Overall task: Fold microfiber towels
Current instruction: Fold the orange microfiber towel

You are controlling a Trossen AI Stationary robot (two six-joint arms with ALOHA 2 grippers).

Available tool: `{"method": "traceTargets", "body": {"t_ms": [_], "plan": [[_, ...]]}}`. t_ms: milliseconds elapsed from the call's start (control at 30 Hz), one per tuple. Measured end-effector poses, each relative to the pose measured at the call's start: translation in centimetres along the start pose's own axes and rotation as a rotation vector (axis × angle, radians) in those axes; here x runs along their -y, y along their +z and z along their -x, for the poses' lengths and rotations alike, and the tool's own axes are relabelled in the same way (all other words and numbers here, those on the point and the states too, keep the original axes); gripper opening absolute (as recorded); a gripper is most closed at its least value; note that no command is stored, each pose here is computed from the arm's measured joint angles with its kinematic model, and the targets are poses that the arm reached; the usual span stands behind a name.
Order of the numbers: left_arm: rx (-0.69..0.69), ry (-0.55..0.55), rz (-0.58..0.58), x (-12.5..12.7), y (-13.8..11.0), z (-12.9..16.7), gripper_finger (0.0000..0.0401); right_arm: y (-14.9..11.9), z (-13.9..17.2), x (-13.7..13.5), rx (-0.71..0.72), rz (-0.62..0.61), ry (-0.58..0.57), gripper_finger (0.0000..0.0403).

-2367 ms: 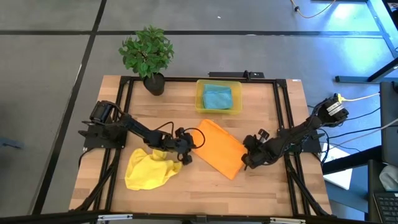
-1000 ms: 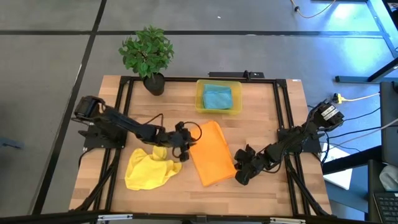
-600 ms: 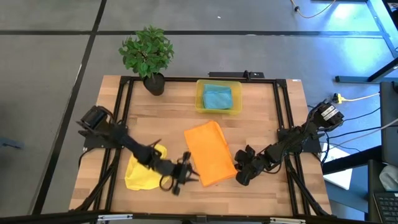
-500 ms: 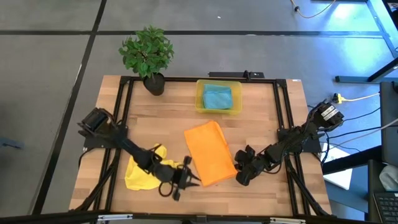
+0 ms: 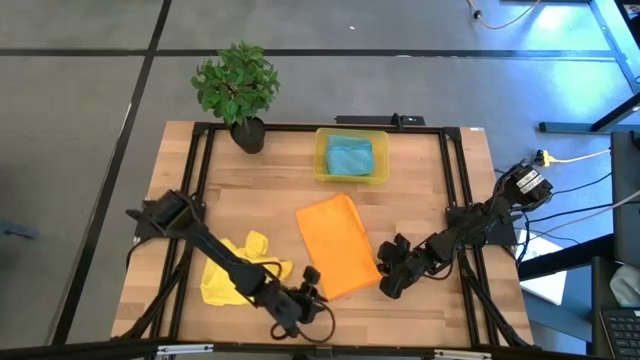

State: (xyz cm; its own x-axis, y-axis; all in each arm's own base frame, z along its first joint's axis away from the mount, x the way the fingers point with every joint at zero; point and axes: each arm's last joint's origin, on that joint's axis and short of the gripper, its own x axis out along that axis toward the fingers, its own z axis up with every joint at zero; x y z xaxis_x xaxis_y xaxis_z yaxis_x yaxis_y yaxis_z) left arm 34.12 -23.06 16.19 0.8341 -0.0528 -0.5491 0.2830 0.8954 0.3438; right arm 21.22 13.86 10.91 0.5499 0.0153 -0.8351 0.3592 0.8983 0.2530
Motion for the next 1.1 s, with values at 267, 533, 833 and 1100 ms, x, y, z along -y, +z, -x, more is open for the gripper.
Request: {"method": "traceTargets", "body": {"t_ms": [267,533,833,1100], "plan": [[-0.159,0.000,-0.160,1.0,-0.9,-2.4,0.0131,0.0,0.0,0.0,0.001,0.002,-0.001,0.0006],[-0.234,0.038,-0.318,1.3,-1.6,-3.9,0.0156,0.0,0.0,0.0,0.003,0.019,0.000,0.0006],[-0.303,0.057,-0.403,0.4,-2.3,-4.2,0.0157,0.0,0.0,-0.1,0.009,0.018,0.006,0.0006],[-0.300,0.061,-0.447,-0.1,-2.4,-4.7,0.0157,0.1,0.0,-0.1,0.010,0.018,0.007,0.0006]]}}
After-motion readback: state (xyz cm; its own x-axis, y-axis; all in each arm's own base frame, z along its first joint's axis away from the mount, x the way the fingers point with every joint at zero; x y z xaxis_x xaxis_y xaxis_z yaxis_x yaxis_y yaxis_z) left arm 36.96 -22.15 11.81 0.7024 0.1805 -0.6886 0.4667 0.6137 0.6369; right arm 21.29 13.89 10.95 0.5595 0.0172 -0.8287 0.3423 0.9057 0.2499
